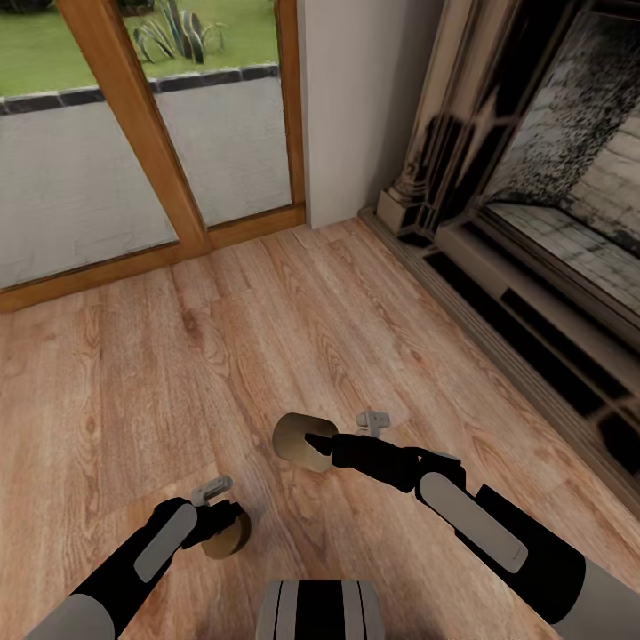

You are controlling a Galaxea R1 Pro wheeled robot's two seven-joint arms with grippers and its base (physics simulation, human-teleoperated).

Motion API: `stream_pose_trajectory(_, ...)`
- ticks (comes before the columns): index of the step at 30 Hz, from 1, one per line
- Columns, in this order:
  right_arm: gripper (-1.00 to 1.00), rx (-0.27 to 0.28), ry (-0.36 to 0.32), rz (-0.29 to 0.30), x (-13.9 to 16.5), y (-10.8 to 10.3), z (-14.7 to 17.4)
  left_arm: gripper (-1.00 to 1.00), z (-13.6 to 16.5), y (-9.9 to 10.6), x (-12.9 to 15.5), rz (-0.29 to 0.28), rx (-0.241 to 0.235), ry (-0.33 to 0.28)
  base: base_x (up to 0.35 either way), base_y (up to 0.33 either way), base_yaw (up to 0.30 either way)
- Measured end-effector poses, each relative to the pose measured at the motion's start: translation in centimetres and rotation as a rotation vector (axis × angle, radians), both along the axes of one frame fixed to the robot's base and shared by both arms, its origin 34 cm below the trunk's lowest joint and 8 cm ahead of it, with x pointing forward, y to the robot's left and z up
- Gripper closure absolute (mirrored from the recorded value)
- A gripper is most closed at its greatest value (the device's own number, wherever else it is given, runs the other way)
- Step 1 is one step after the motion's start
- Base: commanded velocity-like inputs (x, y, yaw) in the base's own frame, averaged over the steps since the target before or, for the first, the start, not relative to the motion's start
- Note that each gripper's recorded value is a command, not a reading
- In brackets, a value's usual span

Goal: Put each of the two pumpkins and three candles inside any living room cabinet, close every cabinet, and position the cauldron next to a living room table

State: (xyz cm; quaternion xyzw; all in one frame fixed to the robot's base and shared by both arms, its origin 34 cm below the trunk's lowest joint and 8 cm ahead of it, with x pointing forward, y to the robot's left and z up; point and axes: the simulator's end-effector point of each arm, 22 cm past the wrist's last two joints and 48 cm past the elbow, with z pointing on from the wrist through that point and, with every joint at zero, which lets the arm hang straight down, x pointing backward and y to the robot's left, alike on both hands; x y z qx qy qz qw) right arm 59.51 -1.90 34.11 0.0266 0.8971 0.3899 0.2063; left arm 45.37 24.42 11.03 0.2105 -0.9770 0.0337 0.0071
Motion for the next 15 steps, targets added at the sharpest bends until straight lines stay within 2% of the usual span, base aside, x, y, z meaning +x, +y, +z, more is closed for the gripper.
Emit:
stream_pose_trajectory(4,1.0,0.0,0.0,0.0,0.0,0.01,0.0,-1.0,-0.02,-0.05,-0.04,-0.001,0.0,0.001,0.0,0.0,0.0)
stream_pose_trajectory(5,1.0,0.0,0.0,0.0,0.0,0.0,0.0,1.0,-0.02,-0.26,-0.06,-0.001,-0.002,0.001,0.0,0.0,0.0)
stream_pose_trajectory(15,1.0,-0.001,0.001,0.0,-0.01,-0.03,-0.06,1.0,-0.05,-0.61,-0.09,-0.001,-0.005,0.002,0.0,0.0,0.0)
